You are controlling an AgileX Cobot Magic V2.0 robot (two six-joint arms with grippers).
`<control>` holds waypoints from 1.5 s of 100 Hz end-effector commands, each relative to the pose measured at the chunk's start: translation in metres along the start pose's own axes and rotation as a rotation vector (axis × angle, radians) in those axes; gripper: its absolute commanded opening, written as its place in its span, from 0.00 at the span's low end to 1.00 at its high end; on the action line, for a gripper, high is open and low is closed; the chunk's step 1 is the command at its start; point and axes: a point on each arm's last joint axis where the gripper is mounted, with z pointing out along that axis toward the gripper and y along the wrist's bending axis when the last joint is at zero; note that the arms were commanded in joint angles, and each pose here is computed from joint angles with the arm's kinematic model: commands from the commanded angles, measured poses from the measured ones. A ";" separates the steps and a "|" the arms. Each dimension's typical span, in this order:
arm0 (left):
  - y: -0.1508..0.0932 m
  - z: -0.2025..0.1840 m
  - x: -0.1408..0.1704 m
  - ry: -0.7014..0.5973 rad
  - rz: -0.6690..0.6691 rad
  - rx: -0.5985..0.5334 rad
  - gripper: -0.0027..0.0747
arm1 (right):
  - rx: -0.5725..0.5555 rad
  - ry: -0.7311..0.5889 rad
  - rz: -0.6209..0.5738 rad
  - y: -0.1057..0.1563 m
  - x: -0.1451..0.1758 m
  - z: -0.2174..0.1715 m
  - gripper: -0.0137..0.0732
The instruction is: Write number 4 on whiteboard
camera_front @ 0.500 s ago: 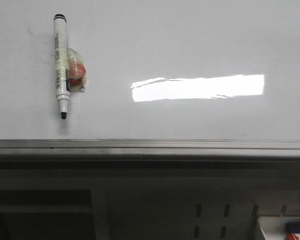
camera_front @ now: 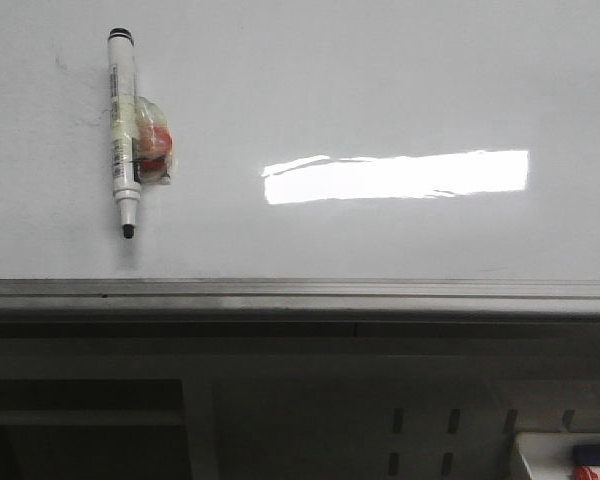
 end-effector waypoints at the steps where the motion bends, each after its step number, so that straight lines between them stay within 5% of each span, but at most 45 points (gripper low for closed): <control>1: 0.001 0.002 0.006 -0.034 -0.020 0.002 0.01 | 0.013 -0.020 -0.012 -0.001 0.004 0.001 0.08; 41: 0.000 0.002 0.002 -0.077 -0.047 0.010 0.01 | 0.047 -0.037 -0.110 -0.004 0.003 0.001 0.08; 48: -0.002 0.001 0.000 -0.101 -0.165 0.044 0.01 | 0.055 -0.104 -0.113 -0.004 -0.003 0.001 0.08; 58: -0.008 0.000 -0.006 -0.134 -0.511 0.138 0.01 | 0.071 -0.249 -0.114 -0.005 -0.016 -0.002 0.08; 70: -0.010 -0.001 -0.010 -0.154 -0.748 0.196 0.01 | 0.056 -0.430 0.139 -0.007 -0.031 -0.007 0.08; 81: -0.012 -0.001 -0.009 -0.136 -0.794 0.216 0.01 | 0.039 -0.513 0.462 -0.013 -0.036 -0.010 0.08; 90: -0.013 -0.002 -0.012 -0.142 -0.814 0.228 0.01 | 0.023 -0.505 0.571 -0.014 -0.037 -0.010 0.08; 99: -0.014 -0.009 -0.029 -0.193 -0.752 0.243 0.01 | -0.014 -0.478 0.567 -0.010 -0.046 -0.014 0.08; 112: -0.020 -0.030 -0.072 -0.262 -0.344 0.198 0.01 | -0.089 -0.367 0.415 0.000 -0.073 -0.026 0.08; 120: -0.022 -0.036 -0.096 -0.184 -0.126 0.136 0.01 | -0.116 -0.271 0.278 0.005 -0.091 -0.029 0.08; 128: -0.024 -0.035 -0.119 -0.101 -0.047 0.109 0.06 | -0.134 -0.205 0.198 0.008 -0.108 -0.028 0.11; 140: -0.029 -0.019 -0.141 0.050 -0.055 0.120 0.38 | -0.157 -0.130 0.161 0.009 -0.130 -0.022 0.30; 150: -0.036 -0.002 -0.150 0.183 -0.152 0.178 0.64 | -0.182 -0.052 0.157 0.011 -0.143 -0.014 0.56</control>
